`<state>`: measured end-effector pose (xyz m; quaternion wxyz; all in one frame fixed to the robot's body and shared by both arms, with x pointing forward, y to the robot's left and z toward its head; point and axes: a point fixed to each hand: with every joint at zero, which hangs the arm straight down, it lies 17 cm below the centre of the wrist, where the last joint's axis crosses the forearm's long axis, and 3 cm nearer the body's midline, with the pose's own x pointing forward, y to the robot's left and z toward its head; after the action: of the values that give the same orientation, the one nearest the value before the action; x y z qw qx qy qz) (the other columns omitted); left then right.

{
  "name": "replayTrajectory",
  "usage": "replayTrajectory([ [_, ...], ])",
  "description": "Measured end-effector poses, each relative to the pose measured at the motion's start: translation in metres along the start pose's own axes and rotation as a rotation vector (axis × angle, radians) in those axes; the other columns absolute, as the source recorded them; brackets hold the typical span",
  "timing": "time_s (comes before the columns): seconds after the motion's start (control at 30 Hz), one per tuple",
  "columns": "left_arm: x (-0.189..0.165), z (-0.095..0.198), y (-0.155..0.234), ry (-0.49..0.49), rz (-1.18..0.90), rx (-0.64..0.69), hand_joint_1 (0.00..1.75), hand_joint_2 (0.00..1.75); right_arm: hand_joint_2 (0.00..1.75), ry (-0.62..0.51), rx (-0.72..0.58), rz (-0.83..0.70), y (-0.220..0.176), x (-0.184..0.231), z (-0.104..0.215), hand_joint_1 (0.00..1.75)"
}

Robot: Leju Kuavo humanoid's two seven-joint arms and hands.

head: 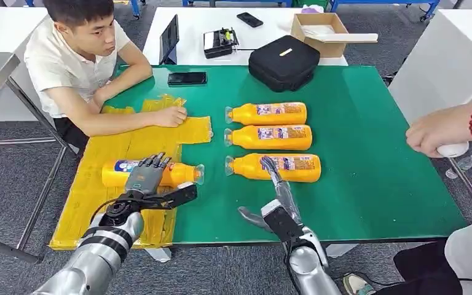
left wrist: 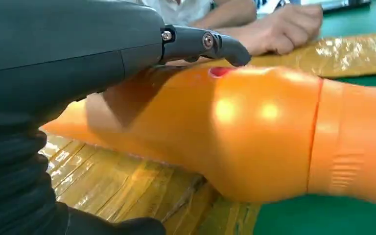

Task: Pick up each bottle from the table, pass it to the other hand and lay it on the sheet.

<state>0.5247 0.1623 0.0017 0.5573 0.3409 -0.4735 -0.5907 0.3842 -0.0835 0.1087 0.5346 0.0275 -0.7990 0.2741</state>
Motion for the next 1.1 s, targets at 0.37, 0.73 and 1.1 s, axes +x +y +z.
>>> replayTrajectory([
  [0.37,-0.003,-0.001,-0.009,0.000,-0.005,-0.078,0.00,1.75,1.75,-0.005,0.002,-0.003,-0.001,-0.001,-0.004,0.00],
  [0.73,-0.011,-0.001,-0.019,-0.023,0.028,-0.233,0.00,1.75,1.75,-0.022,0.020,-0.007,-0.001,-0.008,-0.012,0.00],
  [1.1,0.003,-0.004,-0.011,-0.066,0.045,-0.145,0.00,1.75,1.75,-0.005,0.015,-0.001,0.001,-0.015,-0.004,0.00],
])
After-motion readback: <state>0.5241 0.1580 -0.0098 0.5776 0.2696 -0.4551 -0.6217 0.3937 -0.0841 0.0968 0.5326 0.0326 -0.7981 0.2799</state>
